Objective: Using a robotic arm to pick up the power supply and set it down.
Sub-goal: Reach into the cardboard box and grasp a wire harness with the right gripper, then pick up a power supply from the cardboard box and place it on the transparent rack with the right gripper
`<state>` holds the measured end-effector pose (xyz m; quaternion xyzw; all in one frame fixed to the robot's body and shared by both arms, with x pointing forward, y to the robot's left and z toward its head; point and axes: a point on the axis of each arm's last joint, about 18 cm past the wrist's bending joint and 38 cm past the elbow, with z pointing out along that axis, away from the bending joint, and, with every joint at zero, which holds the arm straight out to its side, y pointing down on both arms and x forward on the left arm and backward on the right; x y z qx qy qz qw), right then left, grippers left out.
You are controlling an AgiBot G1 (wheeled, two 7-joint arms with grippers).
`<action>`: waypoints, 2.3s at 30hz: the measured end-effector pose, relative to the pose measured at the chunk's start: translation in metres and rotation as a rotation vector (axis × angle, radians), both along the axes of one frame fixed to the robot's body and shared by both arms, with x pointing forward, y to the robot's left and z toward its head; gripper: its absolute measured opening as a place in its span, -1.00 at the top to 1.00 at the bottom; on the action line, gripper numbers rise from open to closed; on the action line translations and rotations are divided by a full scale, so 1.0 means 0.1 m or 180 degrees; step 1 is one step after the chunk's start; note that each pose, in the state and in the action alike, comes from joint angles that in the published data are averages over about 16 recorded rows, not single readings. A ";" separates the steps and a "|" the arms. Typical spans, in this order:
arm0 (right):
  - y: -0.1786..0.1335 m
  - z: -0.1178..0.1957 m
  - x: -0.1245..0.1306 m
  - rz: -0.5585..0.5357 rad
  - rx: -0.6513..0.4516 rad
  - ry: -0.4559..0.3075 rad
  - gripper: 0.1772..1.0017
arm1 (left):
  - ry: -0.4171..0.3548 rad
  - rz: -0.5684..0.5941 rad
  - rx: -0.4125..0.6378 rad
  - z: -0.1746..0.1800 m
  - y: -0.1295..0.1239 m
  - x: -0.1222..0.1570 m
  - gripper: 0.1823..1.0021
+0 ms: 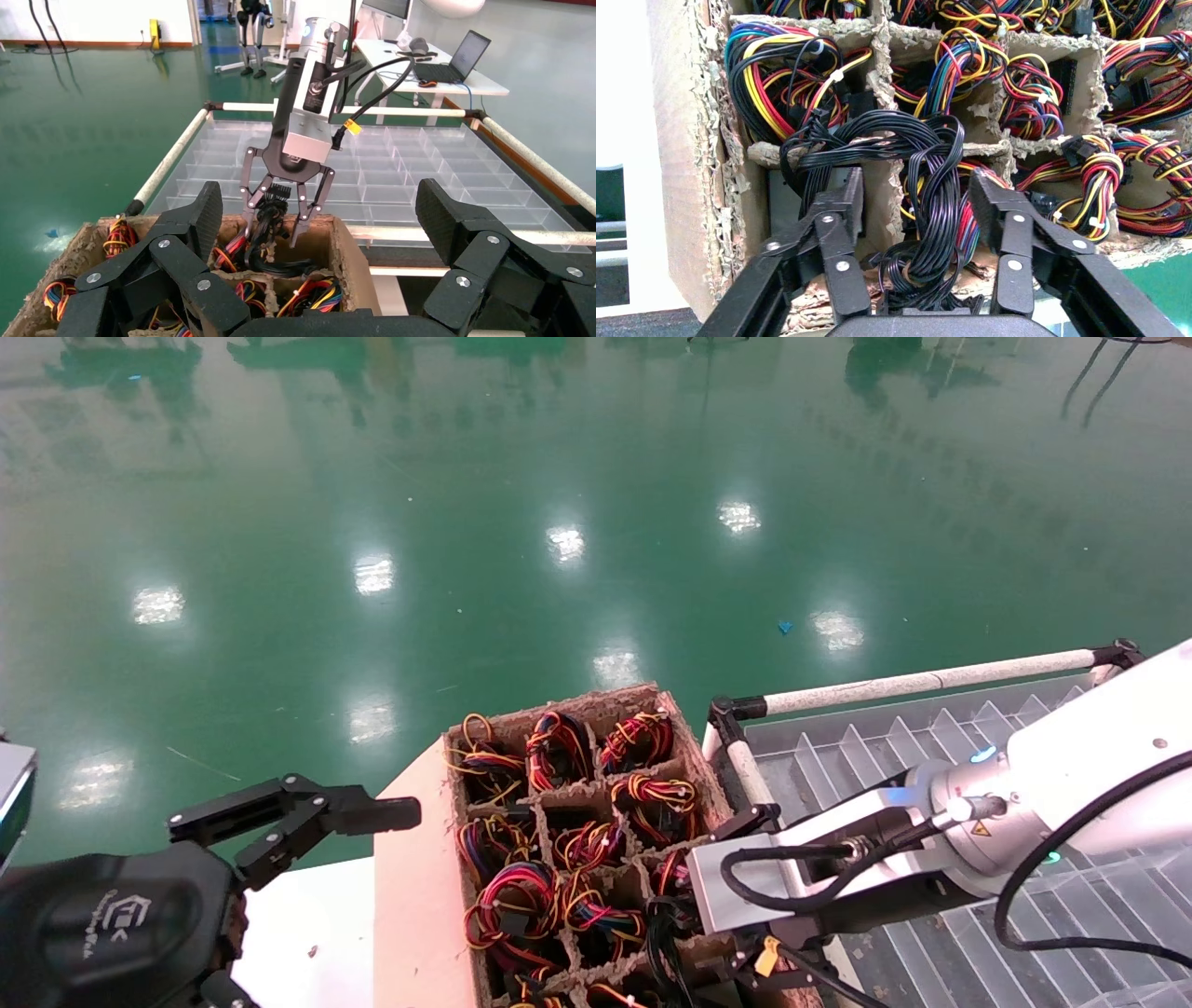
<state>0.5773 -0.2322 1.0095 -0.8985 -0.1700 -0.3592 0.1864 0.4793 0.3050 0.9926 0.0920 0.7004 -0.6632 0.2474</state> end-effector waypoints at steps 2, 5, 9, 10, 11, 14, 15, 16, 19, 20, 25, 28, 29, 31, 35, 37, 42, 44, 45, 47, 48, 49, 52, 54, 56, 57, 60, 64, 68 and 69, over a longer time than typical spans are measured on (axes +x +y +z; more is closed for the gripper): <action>-0.01 -0.01 0.00 -0.0006 0.0003 0.0007 -0.07 | 0.0000 0.0000 0.0000 0.00 0.00 0.00 -1.00; -0.02 -0.01 0.00 -0.0014 0.0010 0.0017 0.07 | 0.0000 0.0000 0.0000 0.00 0.00 0.00 -1.00; -0.03 -0.02 0.00 -0.0023 0.0019 0.0029 0.25 | 0.0000 0.0000 0.0000 0.00 0.00 0.00 -1.00; -0.04 -0.02 -0.01 -0.0024 0.0022 0.0031 0.30 | 0.0000 0.0000 0.0000 0.00 0.00 0.00 -1.00; -0.04 -0.02 -0.01 -0.0025 0.0025 0.0034 0.36 | 0.0000 0.0000 0.0000 0.00 0.00 0.00 -1.00; -0.05 -0.02 -0.01 -0.0028 0.0033 0.0039 0.48 | 0.0000 0.0000 0.0000 0.00 0.00 0.00 -1.00; -0.06 -0.02 -0.02 -0.0029 0.0035 0.0040 0.53 | 0.0000 0.0000 0.0000 0.00 0.00 0.00 -1.00; -0.06 -0.01 -0.02 -0.0031 0.0038 0.0039 0.57 | 0.0000 0.0000 0.0000 0.00 0.00 0.00 -1.00; -0.08 0.01 -0.03 -0.0032 0.0056 0.0029 0.68 | 0.0000 0.0000 0.0000 0.00 0.00 0.00 -1.00; -0.09 0.02 -0.04 -0.0033 0.0063 0.0023 0.71 | 0.0000 0.0000 0.0000 0.00 0.00 0.00 -1.00; -0.16 0.14 -0.09 -0.0029 0.0155 -0.0038 0.83 | 0.0000 0.0000 0.0000 0.00 0.00 0.00 -1.00; -0.22 0.24 -0.15 -0.0020 0.0244 -0.0100 0.87 | 0.0000 0.0000 0.0000 0.00 0.00 0.00 -1.00; -0.24 0.29 -0.17 -0.0014 0.0281 -0.0126 0.89 | 0.0000 0.0000 0.0000 0.00 0.00 0.00 -1.00; -0.29 0.39 -0.23 0.0005 0.0367 -0.0191 0.90 | 0.0000 0.0000 0.0000 0.00 0.00 0.00 -1.00; -0.39 0.65 -0.38 0.0067 0.0568 -0.0358 0.91 | 0.0000 0.0000 0.0000 0.00 0.00 0.00 -1.00; -0.44 0.80 -0.47 0.0113 0.0683 -0.0462 0.91 | 0.0000 0.0000 0.0000 0.00 0.00 0.00 -1.00; -0.56 1.21 -0.76 0.0247 0.0960 -0.0793 0.91 | 0.0000 0.0000 0.0000 0.00 0.00 0.00 -1.00; -0.60 1.40 -0.89 0.0302 0.1070 -0.0958 0.91 | 0.0000 0.0000 0.0000 0.00 0.00 0.00 -1.00; -0.62 1.49 -0.96 0.0329 0.1123 -0.1043 0.91 | 0.0000 0.0000 0.0000 0.00 0.00 0.00 -1.00; -0.66 1.66 -1.08 0.0376 0.1220 -0.1212 0.91 | 0.0000 0.0000 0.0000 0.00 0.00 0.00 -1.00; -0.68 1.74 -1.14 0.0395 0.1261 -0.1296 0.91 | 0.0000 0.0000 0.0000 0.00 0.00 0.00 -1.00; -0.70 1.82 -1.20 0.0411 0.1297 -0.1378 0.91 | 0.0000 0.0000 0.0000 0.00 0.00 0.00 -1.00; -0.74 2.05 -1.34 0.0436 0.1387 -0.1611 0.91 | 0.0000 0.0000 0.0000 0.00 0.00 0.00 -1.00; -0.77 2.18 -1.40 0.0433 0.1426 -0.1751 0.91 | 0.0000 0.0000 0.0000 0.00 0.00 0.00 -1.00; -0.80 2.30 -1.45 0.0415 0.1445 -0.1878 0.91 | 0.0000 0.0000 0.0000 0.00 0.00 0.00 -1.00; -0.81 2.36 -1.46 0.0402 0.1447 -0.1935 0.91 | 0.0000 0.0000 0.0000 0.00 0.00 0.00 -1.00; -0.85 2.50 -1.46 0.0347 0.1419 -0.2069 0.91 | 0.0000 0.0000 0.0000 0.00 0.00 0.00 -1.00; -0.90 2.66 -1.40 0.0241 0.1300 -0.2195 0.91 | 0.0000 0.0000 0.0000 0.00 0.00 0.00 -1.00; -0.96 2.76 -1.30 0.0127 0.1117 -0.2264 0.91 | 0.0000 0.0000 0.0000 0.00 0.00 0.00 -1.00; -0.98 2.77 -1.27 0.0100 0.1059 -0.2272 0.91 | 0.0000 0.0000 0.0000 0.00 0.00 0.00 -1.00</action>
